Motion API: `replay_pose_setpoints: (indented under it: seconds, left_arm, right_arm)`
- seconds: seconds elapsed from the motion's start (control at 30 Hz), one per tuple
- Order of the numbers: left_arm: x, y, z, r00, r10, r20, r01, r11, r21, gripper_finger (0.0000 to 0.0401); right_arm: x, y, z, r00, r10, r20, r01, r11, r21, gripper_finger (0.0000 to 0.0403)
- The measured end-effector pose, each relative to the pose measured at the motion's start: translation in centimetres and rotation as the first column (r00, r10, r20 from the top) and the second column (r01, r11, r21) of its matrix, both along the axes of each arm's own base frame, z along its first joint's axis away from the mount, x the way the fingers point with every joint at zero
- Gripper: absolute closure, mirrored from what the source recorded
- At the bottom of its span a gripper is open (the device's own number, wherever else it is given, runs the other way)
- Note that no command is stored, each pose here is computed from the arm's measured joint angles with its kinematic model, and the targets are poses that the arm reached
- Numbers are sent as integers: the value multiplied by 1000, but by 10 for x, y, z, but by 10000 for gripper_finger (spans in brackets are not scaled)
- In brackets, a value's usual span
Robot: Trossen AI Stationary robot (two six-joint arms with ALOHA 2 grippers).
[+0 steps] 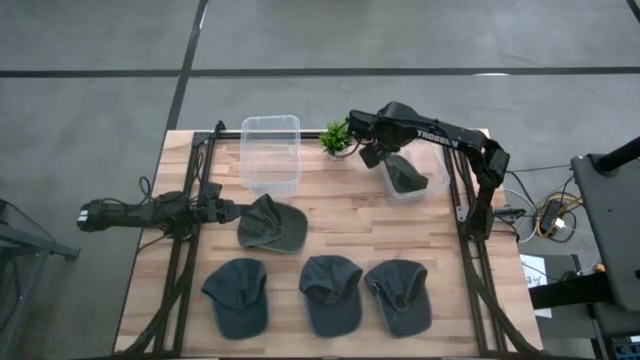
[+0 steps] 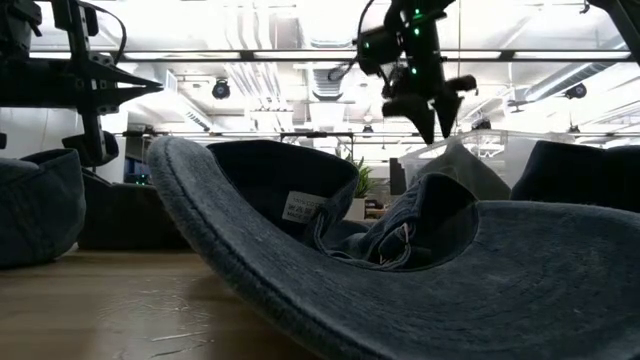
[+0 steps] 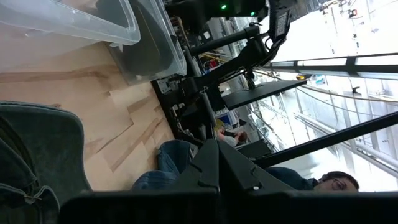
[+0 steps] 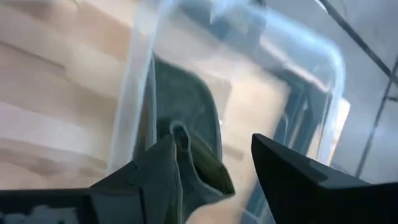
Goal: Pick & Place hat
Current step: Put the left blue cap into the left transparent bin
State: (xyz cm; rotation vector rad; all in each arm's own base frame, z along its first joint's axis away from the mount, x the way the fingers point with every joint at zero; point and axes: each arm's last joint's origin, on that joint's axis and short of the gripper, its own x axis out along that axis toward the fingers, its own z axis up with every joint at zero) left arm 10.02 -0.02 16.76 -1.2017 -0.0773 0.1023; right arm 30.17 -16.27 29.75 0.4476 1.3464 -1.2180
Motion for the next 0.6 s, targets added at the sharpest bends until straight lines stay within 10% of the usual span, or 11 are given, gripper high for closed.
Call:
replay_pose_setpoints:
  seconds: [0.3,0.6]
  left_arm:
    - [0,0,0,1000,0,0,0,1000,1,401]
    - [0,0,0,1000,0,-2,0,1000,3,401]
  right_arm:
    - [14,7,70,971,112,210,-76,982,-172,193]
    - [39,43,115,833,338,439,-233,932,-277,193]
